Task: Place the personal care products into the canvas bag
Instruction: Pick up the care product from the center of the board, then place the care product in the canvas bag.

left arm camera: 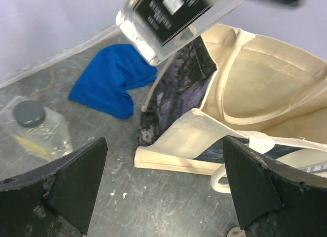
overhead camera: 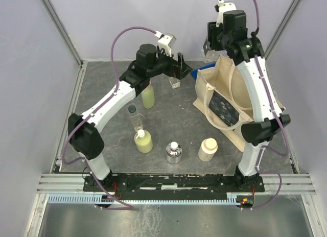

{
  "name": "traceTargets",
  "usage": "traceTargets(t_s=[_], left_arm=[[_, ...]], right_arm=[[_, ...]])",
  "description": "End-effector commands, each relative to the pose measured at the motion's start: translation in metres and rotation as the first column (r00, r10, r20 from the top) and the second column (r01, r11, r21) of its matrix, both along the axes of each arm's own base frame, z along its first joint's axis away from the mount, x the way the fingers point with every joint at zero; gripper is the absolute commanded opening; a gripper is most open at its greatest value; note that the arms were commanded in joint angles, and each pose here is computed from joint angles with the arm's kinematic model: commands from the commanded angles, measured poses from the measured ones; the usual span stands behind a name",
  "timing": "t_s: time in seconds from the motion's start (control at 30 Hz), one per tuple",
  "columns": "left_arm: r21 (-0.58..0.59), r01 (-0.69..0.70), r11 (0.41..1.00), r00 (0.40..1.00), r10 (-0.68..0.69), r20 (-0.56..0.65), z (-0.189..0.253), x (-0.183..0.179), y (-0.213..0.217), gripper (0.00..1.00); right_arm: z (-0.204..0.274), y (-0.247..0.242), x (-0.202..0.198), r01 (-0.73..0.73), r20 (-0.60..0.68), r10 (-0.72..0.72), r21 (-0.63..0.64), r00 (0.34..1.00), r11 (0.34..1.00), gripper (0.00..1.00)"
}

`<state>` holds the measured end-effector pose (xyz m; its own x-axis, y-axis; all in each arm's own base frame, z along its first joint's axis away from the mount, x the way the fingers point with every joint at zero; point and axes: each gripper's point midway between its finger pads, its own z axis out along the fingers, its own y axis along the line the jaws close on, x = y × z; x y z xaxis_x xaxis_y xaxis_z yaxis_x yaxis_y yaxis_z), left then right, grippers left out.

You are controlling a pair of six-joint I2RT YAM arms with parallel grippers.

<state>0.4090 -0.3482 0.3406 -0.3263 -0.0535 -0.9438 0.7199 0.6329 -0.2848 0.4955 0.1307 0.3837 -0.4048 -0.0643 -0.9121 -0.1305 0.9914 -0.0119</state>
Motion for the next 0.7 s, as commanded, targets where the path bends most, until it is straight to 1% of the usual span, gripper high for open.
traceTargets(t_s=[0.0, 0.2, 0.37, 0.5, 0.57, 0.67], left_arm=[[-0.093, 0.146, 0.985, 0.989, -0.143, 0.036, 0.015, -0.011, -0.041, 1.0], [-0.106, 0.195, 0.975, 0.98, -0.189, 0.064, 0.019, -0.009, -0.069, 1.0], [-0.123, 0.212, 0.97, 0.976, -0.203, 0.08, 0.023, -0.012, -0.079, 1.0], [-0.113, 0.22, 0.969, 0.974, -0.211, 0.086, 0.02, -0.015, -0.085, 1.0], [-0.103, 0.226, 0.969, 0.972, -0.218, 0.084, 0.014, -0.016, -0.089, 0.94], [-0.092, 0.24, 0.967, 0.969, -0.233, 0.076, 0.007, -0.017, -0.095, 0.84]], right_arm=[[0.146, -0.031, -0.068, 0.023, 0.363, -0.047, 0.072, 0.931, 0.997, 0.0], [0.156, -0.054, -0.119, 0.049, 0.356, -0.06, 0.038, 0.933, 0.998, 0.0], [0.154, -0.066, -0.153, 0.058, 0.341, -0.066, 0.035, 0.938, 0.998, 0.0], [0.142, -0.074, -0.173, 0.07, 0.296, -0.074, 0.025, 0.952, 0.997, 0.0], [0.132, -0.077, -0.182, 0.074, 0.27, -0.077, 0.024, 0.96, 0.997, 0.0], [0.107, -0.077, -0.185, 0.081, 0.215, -0.083, 0.018, 0.973, 0.997, 0.0]])
